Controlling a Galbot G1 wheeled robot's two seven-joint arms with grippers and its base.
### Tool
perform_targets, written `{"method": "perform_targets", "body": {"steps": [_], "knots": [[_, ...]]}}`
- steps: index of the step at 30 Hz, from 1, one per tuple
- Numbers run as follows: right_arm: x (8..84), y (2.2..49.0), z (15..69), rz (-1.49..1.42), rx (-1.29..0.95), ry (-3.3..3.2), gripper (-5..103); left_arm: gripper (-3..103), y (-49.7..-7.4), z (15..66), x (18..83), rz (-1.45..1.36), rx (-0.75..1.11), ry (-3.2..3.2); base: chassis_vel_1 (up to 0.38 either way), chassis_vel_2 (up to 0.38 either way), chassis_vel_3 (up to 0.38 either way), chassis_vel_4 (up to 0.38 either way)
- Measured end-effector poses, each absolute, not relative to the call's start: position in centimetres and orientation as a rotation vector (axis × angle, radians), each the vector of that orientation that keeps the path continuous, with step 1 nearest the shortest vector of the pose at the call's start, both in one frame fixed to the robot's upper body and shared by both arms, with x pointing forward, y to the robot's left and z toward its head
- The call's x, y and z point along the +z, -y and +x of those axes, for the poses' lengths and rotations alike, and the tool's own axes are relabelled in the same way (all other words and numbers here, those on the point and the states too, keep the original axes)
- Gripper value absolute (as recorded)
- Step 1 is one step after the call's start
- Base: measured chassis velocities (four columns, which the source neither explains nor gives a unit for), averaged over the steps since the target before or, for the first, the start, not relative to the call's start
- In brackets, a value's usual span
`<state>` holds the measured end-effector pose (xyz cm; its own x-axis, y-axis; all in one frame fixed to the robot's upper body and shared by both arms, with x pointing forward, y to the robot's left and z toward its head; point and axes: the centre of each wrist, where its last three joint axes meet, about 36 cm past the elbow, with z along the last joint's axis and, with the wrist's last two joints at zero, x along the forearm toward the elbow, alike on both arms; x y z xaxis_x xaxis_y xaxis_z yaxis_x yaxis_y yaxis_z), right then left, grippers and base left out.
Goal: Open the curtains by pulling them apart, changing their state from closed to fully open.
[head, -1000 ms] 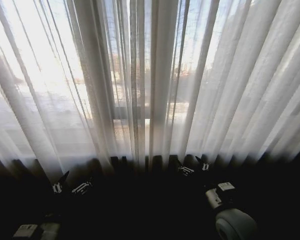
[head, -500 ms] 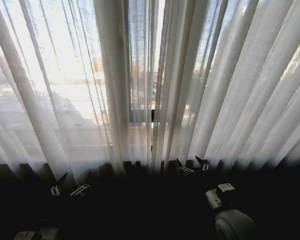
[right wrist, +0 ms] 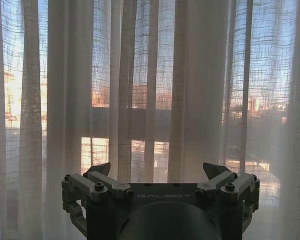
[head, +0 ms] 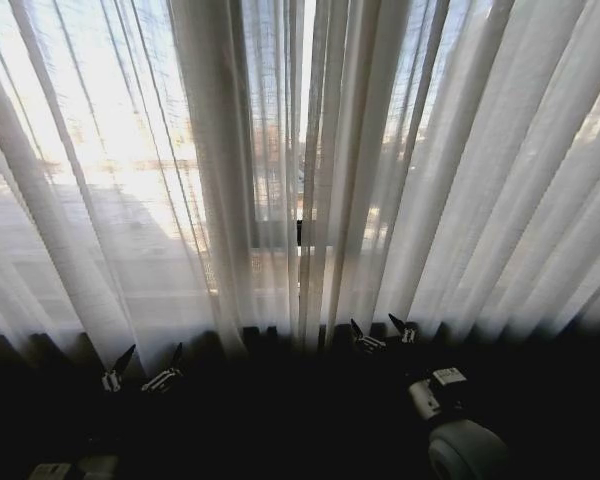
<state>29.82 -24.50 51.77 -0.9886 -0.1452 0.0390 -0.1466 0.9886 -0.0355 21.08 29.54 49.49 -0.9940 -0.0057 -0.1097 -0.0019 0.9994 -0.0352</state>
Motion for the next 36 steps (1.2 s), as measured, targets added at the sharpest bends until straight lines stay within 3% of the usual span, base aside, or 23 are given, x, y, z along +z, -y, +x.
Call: {"method": "perform_targets", "body": {"steps": [36], "knots": [[50.90,23.60,30.11,0.270,0.043,3.087,100,100,-29.53,21.32,48.77,-0.001,-0.075,-3.040,-0.111,0.108,0.106,-0.106]]}}
